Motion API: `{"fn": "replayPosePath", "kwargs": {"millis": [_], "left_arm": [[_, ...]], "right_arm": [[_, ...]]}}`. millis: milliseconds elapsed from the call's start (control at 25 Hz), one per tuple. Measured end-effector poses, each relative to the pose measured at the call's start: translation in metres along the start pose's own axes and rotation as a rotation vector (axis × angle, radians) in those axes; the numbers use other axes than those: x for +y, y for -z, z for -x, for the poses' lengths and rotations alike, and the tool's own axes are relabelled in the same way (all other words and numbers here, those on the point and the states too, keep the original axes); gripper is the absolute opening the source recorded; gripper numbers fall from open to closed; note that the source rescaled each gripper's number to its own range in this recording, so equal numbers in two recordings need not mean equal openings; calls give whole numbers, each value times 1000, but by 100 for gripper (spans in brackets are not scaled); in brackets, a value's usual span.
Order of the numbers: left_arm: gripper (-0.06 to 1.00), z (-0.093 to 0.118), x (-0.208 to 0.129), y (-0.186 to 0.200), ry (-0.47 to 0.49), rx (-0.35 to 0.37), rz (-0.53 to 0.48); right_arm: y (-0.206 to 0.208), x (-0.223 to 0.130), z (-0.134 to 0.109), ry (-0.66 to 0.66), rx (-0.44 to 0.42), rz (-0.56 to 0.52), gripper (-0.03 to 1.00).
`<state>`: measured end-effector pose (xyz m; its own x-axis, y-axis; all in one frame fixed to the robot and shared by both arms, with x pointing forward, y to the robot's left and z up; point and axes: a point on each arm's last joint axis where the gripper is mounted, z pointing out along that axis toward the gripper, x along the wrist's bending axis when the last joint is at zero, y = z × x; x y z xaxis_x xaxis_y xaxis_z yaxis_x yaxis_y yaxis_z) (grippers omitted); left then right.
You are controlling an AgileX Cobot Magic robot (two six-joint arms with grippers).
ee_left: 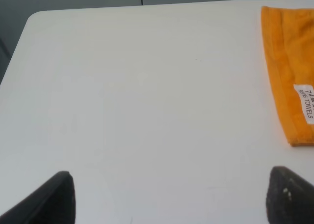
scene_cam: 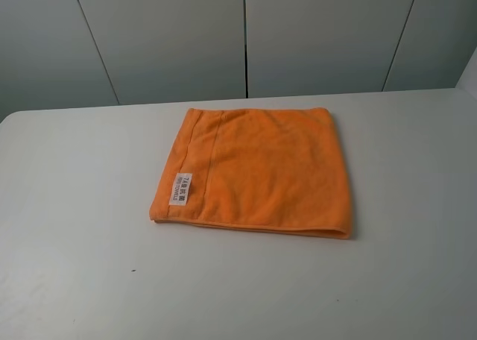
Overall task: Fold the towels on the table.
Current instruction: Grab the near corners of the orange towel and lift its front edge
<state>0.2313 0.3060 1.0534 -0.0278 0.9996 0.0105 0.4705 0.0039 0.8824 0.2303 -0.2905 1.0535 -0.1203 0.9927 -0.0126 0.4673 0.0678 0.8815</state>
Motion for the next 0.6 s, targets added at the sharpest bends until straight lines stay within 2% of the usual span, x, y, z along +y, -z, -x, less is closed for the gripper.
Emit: {"fn": "replayPosePath", "kwargs": {"millis": [320,480,600], "left_arm": [[100,1,14,-18,-98,-4,-93],[100,6,37,-25,-141,-41,19],[100,11,54,-40,-200,-88,62]], "right_arm": [[0,3,-4,-46,48,32,100],[2,10,-4,-51,48,106,100],[5,24,-2,-47,31,261,100]]}}
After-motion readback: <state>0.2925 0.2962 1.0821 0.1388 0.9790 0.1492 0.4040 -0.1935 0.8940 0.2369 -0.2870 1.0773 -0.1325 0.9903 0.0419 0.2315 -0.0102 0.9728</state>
